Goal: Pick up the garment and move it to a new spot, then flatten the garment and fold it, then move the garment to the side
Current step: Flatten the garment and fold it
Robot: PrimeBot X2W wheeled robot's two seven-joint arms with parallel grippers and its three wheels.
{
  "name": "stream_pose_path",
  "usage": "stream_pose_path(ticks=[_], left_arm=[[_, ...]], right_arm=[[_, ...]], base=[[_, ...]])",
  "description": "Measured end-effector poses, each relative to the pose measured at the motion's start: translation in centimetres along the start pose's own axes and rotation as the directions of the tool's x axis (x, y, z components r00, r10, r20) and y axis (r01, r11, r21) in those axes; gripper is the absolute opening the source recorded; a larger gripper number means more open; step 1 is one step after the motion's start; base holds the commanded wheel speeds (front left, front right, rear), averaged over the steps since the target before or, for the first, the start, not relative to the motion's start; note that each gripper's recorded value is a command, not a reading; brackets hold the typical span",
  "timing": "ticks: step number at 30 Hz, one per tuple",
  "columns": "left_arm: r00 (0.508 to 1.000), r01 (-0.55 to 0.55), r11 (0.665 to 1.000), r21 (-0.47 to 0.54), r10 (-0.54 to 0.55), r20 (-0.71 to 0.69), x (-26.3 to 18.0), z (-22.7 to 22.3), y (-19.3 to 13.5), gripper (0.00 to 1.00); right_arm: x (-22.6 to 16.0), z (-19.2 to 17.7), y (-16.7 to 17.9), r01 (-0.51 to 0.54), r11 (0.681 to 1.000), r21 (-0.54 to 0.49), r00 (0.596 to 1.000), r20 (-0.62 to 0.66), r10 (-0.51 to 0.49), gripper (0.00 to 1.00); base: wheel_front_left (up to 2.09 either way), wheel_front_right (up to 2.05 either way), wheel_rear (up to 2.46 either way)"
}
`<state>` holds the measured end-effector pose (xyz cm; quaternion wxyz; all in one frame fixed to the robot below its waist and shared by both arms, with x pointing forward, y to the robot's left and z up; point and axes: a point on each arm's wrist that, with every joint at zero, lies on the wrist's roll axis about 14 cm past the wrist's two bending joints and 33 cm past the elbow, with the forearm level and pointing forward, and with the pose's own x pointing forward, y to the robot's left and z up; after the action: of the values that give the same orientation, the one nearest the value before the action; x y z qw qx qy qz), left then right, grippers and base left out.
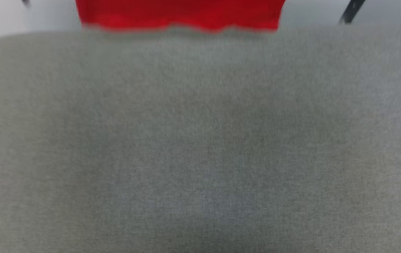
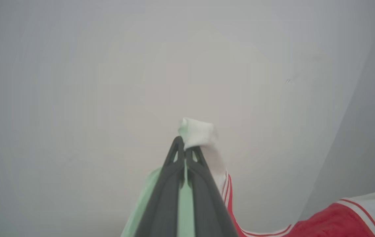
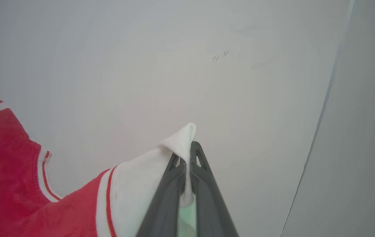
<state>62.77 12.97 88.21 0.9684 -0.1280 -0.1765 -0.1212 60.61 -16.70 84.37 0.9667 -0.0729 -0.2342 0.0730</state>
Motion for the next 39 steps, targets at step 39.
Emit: stream_pose_path(ticks=[39], left_arm=[[0.941, -0.133, 0.989, -0.057, 0.108, -0.321, 1.0, -26.3, 10.6, 0.0]], right_arm=[[2.6, -22.7, 7.7, -0.075, 0.997, 0.032, 0.989, -0.125, 0.079, 0.0]], base=[[0.0, 0.0, 0.0]])
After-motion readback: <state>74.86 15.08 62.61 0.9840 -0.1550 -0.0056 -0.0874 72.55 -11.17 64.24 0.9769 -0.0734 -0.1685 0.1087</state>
